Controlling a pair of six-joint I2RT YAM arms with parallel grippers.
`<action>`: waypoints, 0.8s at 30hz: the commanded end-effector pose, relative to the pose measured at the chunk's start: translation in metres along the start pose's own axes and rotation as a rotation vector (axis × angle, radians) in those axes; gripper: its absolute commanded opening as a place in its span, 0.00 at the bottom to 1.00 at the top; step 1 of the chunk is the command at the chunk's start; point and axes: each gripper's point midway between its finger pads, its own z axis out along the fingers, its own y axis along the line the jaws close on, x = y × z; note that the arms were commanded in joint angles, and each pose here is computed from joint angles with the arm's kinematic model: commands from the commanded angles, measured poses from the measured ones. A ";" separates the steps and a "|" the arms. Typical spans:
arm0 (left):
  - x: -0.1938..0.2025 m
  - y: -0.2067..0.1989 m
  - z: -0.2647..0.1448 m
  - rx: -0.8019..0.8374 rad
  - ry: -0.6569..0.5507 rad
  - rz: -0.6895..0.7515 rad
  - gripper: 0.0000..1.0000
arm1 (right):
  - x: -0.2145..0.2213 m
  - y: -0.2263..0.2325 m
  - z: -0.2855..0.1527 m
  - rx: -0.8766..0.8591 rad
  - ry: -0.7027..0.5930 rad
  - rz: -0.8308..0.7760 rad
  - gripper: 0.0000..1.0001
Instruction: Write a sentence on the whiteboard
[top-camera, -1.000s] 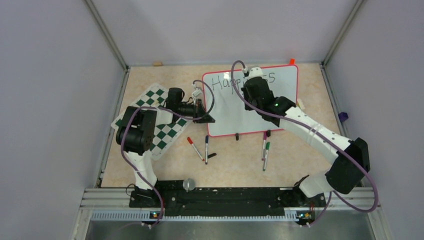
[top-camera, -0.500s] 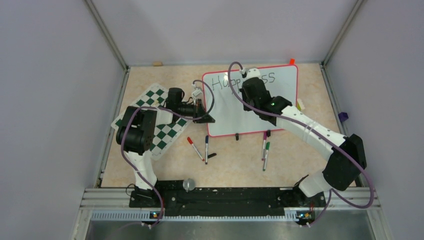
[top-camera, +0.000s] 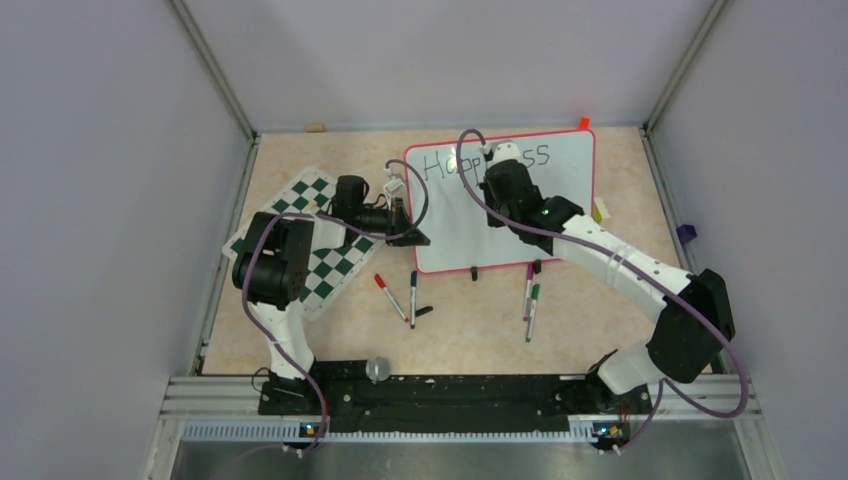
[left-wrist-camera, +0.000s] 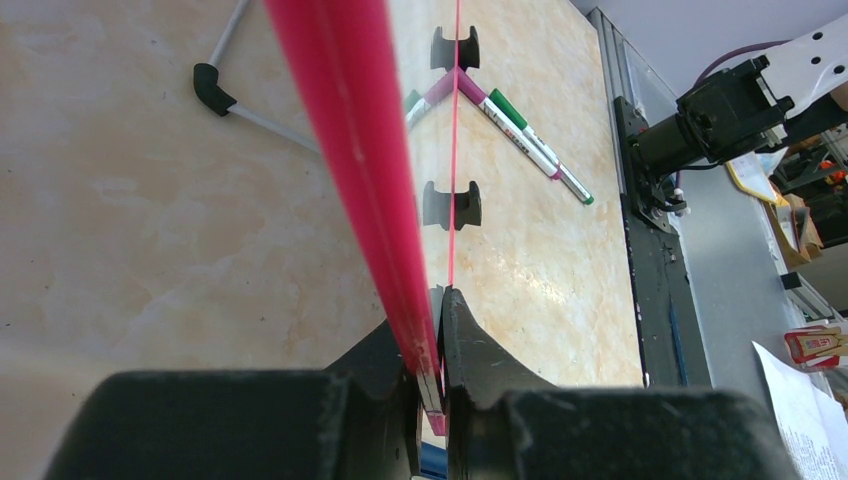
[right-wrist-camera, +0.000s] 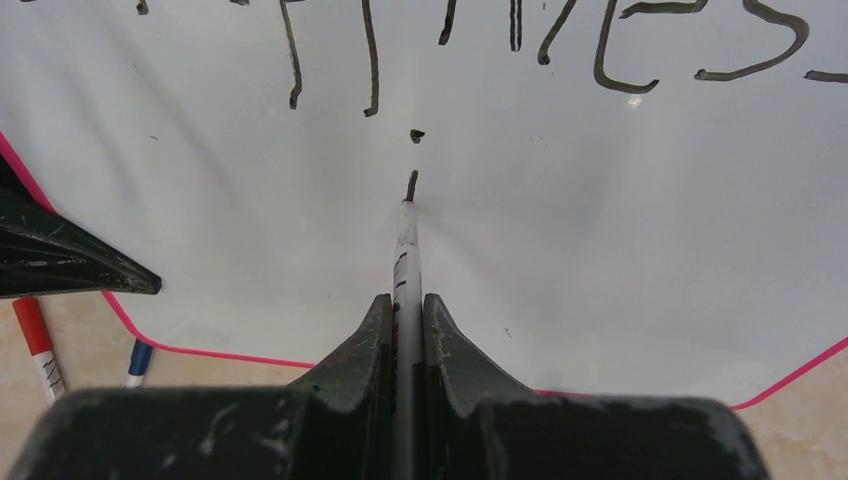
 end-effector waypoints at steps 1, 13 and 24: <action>0.036 0.003 0.005 0.002 0.052 -0.057 0.00 | -0.011 -0.004 -0.006 -0.001 -0.037 0.030 0.00; 0.036 0.003 0.005 0.003 0.050 -0.062 0.00 | -0.048 -0.008 -0.031 -0.030 -0.124 0.064 0.00; 0.036 0.003 0.004 0.004 0.049 -0.064 0.00 | -0.051 -0.021 -0.019 0.038 -0.118 0.053 0.00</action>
